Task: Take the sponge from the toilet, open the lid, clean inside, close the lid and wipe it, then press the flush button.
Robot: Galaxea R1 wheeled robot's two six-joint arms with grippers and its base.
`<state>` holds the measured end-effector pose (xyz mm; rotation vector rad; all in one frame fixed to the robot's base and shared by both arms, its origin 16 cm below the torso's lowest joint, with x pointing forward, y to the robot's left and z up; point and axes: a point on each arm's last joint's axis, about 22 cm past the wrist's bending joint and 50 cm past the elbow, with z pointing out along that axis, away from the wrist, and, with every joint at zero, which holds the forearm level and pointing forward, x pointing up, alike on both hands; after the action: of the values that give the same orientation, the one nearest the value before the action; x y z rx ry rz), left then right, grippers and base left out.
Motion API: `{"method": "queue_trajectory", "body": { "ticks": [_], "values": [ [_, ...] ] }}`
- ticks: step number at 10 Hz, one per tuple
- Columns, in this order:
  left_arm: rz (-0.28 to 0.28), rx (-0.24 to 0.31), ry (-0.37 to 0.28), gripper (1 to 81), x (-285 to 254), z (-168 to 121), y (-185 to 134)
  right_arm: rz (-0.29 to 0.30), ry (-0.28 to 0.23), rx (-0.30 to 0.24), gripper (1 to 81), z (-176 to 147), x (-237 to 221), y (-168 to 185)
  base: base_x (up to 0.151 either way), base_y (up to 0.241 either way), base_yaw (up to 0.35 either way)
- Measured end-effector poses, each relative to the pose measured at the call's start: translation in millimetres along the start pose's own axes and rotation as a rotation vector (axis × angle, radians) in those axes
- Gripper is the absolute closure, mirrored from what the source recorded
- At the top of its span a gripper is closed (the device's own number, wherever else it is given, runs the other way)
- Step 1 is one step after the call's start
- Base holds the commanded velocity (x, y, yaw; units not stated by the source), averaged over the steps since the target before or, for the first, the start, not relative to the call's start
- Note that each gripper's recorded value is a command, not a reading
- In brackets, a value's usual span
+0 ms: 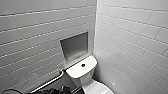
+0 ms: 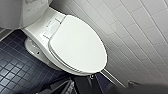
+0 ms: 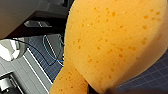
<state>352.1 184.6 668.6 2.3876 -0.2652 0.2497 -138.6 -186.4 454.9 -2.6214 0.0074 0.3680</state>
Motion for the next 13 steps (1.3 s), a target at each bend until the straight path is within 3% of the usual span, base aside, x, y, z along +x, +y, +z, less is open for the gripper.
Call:
{"method": "queue_trajectory", "body": {
  "ticks": [6, 9, 13],
  "values": [
    [-0.098, -0.021, -0.017, 1.0, 81, 18, -16, 0.073, -0.102, 0.013, 81.1, 5, -47, -3, 0.000, 0.000, 0.000],
    [-0.115, -0.020, 0.034, 1.0, 140, 3, -4, 0.075, -0.097, 0.013, 81.1, 6, -42, -3, 0.000, 0.000, 0.000],
    [-0.105, -0.031, 0.037, 1.0, 183, -2, 23, 0.076, -0.096, 0.014, 81.1, 6, -42, -3, 0.000, 0.000, 0.000]
  ]
}}
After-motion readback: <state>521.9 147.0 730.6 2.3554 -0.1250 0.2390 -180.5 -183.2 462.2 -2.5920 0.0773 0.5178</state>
